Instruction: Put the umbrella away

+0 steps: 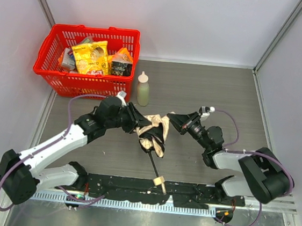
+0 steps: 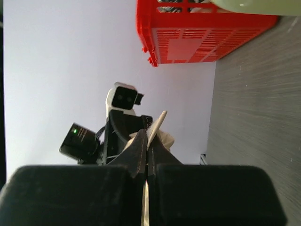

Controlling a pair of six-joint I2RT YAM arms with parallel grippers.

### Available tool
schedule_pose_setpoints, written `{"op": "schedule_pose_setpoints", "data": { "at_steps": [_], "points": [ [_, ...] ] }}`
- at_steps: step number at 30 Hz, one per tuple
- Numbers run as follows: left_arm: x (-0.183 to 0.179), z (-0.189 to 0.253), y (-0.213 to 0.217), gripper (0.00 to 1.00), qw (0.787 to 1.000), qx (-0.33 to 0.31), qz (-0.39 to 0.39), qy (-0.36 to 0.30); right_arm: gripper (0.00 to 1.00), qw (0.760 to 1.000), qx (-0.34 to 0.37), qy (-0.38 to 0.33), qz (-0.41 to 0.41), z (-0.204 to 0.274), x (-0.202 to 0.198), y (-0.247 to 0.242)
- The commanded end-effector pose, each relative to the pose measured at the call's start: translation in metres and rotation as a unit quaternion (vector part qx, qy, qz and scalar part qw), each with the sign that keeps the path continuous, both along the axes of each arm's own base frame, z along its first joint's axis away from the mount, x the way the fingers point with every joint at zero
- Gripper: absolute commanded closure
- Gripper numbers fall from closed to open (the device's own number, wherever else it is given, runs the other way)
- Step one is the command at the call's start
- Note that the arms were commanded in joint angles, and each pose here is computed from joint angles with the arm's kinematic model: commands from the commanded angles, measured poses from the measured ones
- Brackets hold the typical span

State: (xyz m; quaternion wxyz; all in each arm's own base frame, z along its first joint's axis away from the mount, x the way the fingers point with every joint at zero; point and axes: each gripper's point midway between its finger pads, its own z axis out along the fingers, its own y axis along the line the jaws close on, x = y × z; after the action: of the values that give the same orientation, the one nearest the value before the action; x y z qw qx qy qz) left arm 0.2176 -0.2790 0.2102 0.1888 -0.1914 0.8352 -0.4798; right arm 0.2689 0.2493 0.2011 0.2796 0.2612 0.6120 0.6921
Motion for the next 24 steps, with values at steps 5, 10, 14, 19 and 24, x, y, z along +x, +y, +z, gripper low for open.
{"op": "schedule_pose_setpoints", "data": {
  "at_steps": [5, 10, 14, 19, 24],
  "points": [
    [-0.035, -0.111, 0.052, 1.0, 0.974, 0.21, -0.007, 0.087, 0.99, 0.955, -0.099, -0.261, -0.102, 0.111, 0.003, -0.006],
    [-0.032, -0.152, 0.061, 1.0, 0.963, 0.241, 0.027, 0.12, 0.99, 0.913, -0.182, -0.358, -0.075, 0.137, -0.029, 0.039],
    [-0.027, -0.17, 0.06, 1.0, 0.95, 0.27, 0.038, 0.154, 0.99, 0.878, -0.233, -0.416, -0.036, 0.144, -0.061, 0.074],
    [-0.013, -0.181, 0.065, 1.0, 0.925, 0.336, 0.051, 0.169, 0.99, 0.838, -0.291, -0.461, -0.009, 0.147, -0.093, 0.105],
    [-0.013, -0.209, 0.061, 1.0, 0.912, 0.353, 0.063, 0.199, 0.99, 0.811, -0.308, -0.496, 0.03, 0.135, -0.129, 0.134]
  ]
}}
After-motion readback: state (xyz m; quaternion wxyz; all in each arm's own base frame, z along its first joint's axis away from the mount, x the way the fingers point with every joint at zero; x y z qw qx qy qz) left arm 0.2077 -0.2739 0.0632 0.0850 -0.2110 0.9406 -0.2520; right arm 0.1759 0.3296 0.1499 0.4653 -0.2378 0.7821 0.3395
